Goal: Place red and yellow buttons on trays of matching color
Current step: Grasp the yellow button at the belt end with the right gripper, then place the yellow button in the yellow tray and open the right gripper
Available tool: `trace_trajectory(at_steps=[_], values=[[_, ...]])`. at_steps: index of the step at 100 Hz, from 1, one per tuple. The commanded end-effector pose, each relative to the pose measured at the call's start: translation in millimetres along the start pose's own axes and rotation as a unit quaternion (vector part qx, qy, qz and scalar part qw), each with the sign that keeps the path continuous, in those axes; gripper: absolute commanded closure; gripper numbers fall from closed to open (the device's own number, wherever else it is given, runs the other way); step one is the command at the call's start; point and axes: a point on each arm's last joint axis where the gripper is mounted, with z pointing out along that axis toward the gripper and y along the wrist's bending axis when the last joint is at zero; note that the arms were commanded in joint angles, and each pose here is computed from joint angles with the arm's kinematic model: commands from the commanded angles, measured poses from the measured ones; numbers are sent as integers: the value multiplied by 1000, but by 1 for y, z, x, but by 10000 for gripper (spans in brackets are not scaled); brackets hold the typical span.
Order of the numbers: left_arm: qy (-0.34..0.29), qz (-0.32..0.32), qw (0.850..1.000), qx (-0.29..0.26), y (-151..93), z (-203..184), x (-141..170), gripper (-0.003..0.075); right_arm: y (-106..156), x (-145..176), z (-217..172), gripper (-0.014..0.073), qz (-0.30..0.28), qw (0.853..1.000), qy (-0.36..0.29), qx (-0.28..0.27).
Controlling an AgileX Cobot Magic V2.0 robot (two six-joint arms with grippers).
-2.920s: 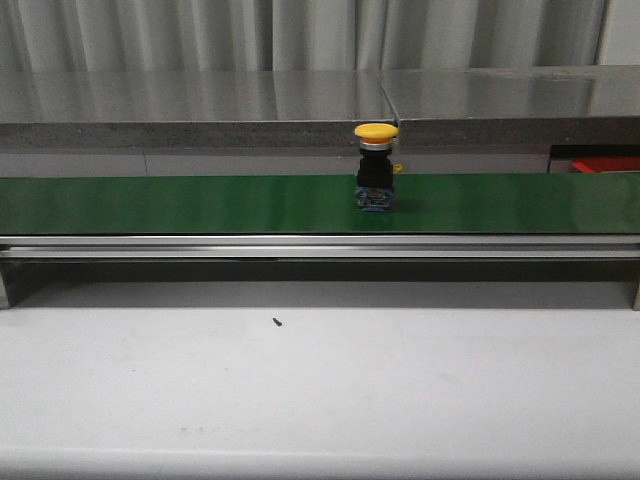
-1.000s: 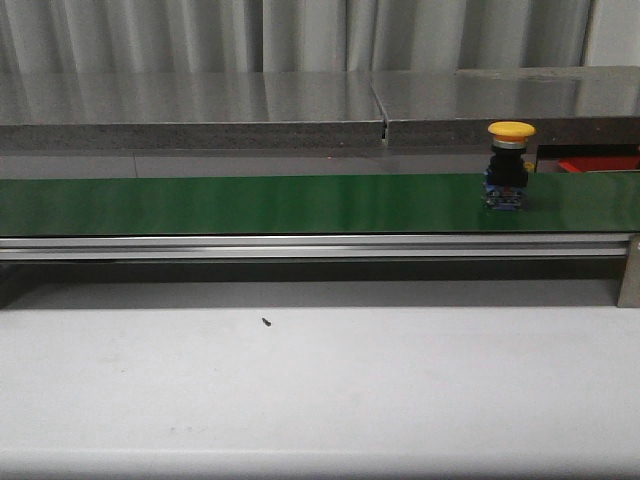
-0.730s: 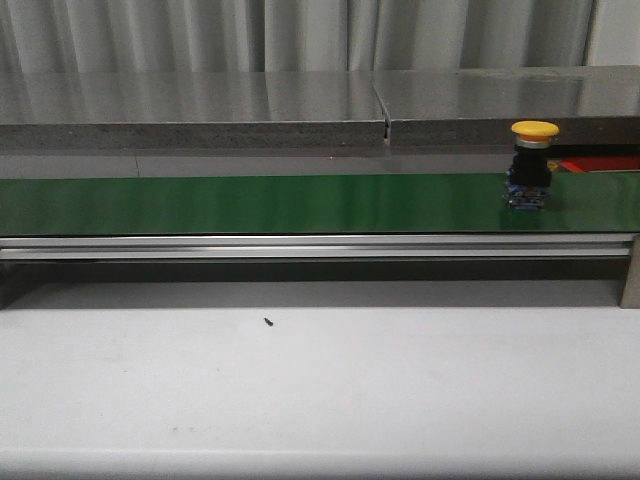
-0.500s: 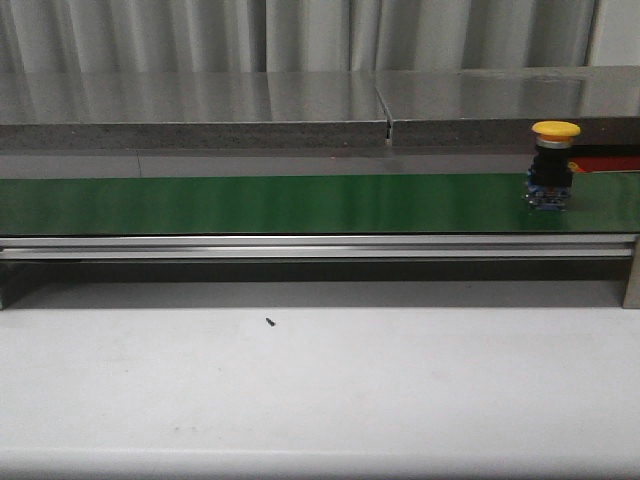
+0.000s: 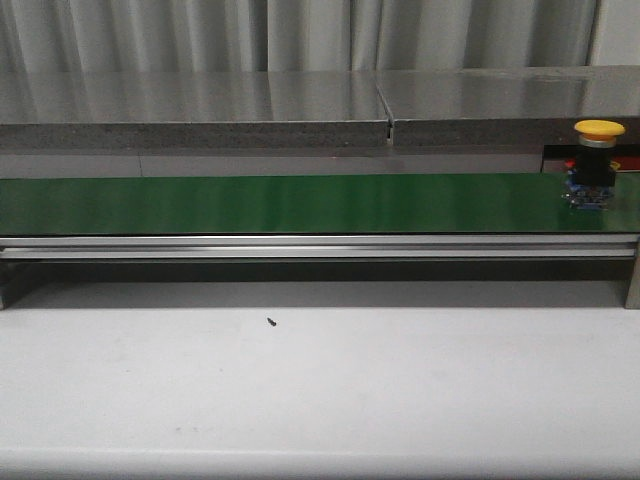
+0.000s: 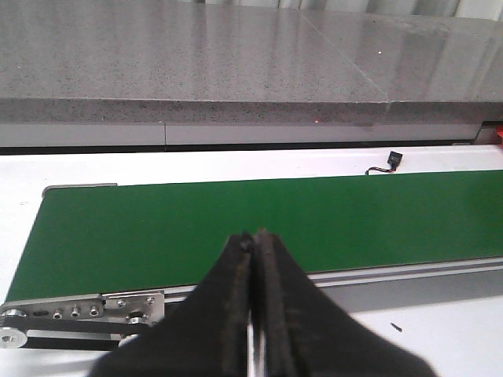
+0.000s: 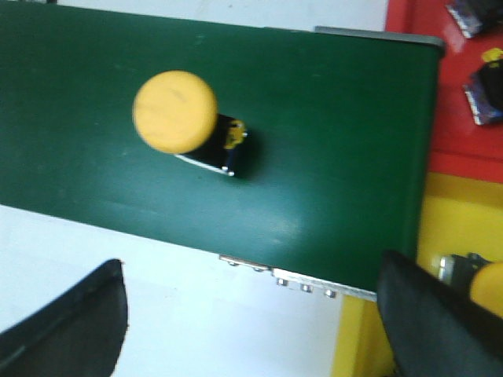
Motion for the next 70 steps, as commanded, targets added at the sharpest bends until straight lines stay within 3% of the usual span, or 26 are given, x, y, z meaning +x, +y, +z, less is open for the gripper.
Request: trace_trajectory(at_steps=[1, 70], values=[[-30, -11, 999, -8, 0, -2, -12, 739, 7, -13, -6, -41, -16, 999, -49, 8], [-30, -11, 999, -8, 0, -2, -12, 739, -18, -41, 60, -40, -4, 997, -65, 31]])
